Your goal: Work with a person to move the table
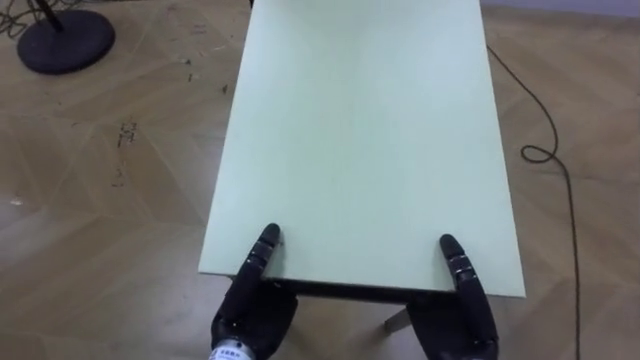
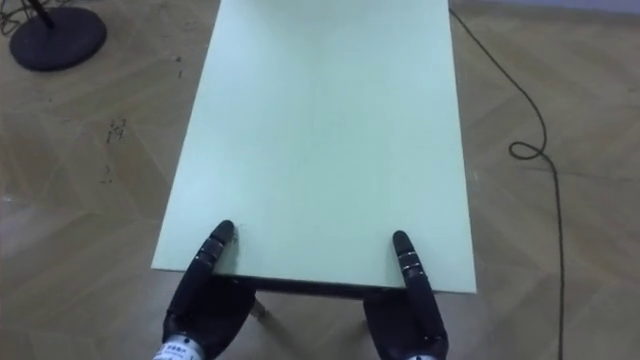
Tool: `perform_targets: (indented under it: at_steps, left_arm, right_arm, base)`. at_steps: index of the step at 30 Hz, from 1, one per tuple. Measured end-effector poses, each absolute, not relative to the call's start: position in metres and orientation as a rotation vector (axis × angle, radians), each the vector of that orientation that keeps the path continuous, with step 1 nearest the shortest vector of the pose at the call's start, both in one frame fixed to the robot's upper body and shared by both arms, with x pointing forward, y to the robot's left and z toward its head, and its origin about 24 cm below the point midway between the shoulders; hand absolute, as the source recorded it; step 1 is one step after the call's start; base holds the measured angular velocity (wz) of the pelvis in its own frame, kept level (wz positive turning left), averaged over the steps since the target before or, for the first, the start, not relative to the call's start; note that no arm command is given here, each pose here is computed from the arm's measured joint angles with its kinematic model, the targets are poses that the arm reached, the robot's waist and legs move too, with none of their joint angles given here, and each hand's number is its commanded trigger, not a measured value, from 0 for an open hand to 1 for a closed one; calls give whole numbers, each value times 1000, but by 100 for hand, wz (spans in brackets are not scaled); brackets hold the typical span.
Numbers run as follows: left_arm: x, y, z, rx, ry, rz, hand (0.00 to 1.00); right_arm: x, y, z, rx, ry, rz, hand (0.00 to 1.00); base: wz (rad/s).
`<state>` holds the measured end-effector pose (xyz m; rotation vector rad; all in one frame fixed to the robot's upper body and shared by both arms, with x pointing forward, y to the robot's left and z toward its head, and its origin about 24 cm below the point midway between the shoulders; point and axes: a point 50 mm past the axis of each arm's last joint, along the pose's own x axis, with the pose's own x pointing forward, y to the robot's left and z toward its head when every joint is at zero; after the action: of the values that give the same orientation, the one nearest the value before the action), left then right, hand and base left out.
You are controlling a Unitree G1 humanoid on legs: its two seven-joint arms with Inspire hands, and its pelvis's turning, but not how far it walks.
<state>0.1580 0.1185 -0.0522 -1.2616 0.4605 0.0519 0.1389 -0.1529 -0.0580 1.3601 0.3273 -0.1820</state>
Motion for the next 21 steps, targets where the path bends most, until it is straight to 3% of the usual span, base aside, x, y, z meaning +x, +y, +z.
perform_targets:
  at_steps: [9,17,21]
  left_arm:
    - [156,119,-51,-1281,458,44,100]
    - [156,116,-49,-1299,467,29,100]
    - [155,116,-50,-1309,473,34,100]
  right_arm:
    - [143,-155,-56,1345,309,-158,100]
    - [145,-160,-53,1325,295,-144,100]
    - [146,-160,-53,1316,296,-140,100]
  base:
    - [41]
    - [87]
    - [50]
